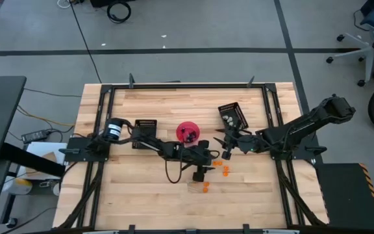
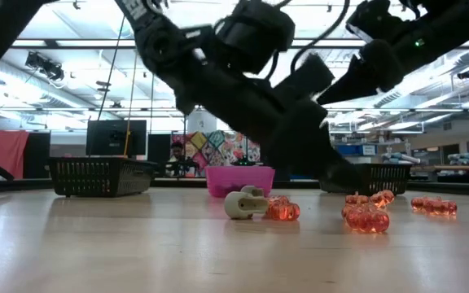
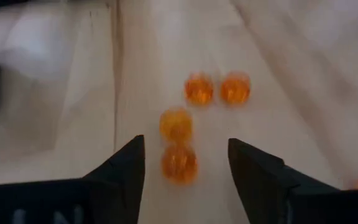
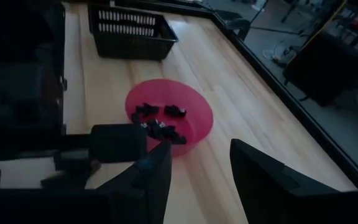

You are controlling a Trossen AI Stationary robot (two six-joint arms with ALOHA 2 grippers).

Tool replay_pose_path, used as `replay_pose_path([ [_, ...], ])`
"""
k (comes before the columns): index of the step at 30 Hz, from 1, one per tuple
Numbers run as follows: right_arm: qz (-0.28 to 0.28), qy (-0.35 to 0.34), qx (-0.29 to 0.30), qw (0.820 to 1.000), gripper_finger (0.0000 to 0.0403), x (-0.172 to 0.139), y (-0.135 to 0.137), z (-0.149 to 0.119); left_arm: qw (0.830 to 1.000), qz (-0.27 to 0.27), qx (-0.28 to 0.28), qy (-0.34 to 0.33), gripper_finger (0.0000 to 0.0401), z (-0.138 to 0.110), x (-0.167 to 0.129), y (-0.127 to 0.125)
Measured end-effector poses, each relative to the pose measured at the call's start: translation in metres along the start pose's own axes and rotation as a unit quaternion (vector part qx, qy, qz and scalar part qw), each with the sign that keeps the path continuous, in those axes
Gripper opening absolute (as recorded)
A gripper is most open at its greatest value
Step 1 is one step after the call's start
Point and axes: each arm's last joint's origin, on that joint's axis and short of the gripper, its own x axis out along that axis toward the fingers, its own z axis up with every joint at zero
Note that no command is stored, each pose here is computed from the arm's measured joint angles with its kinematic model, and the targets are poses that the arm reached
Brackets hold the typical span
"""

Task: Sort Halloween decoration
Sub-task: Put the orange pumpkin toy into the left black bin

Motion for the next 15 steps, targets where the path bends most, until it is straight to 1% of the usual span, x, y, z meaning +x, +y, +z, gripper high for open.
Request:
replay_pose_path([
  [2,-0.005,-0.003,-0.002,1.0,0.0167,-0.001,0.001,0.0,1.0,0.004,-0.002,-0.007,0.0214,-0.003,0.005,0.003],
  [5,-0.004,-0.004,-0.005,1.0,0.0167,-0.002,0.002,0.0,1.0,0.008,-0.012,0.006,0.0216,-0.01,0.008,0.008],
  [7,-0.005,-0.004,-0.004,1.0,0.0167,-0.001,0.002,0.0,1.0,0.009,-0.015,0.012,0.0211,-0.014,0.01,0.01],
  [15,-0.012,-0.004,-0.005,1.0,0.0167,-0.001,0.002,0.0,1.0,0.003,-0.005,0.012,0.0177,-0.016,0.011,0.008],
])
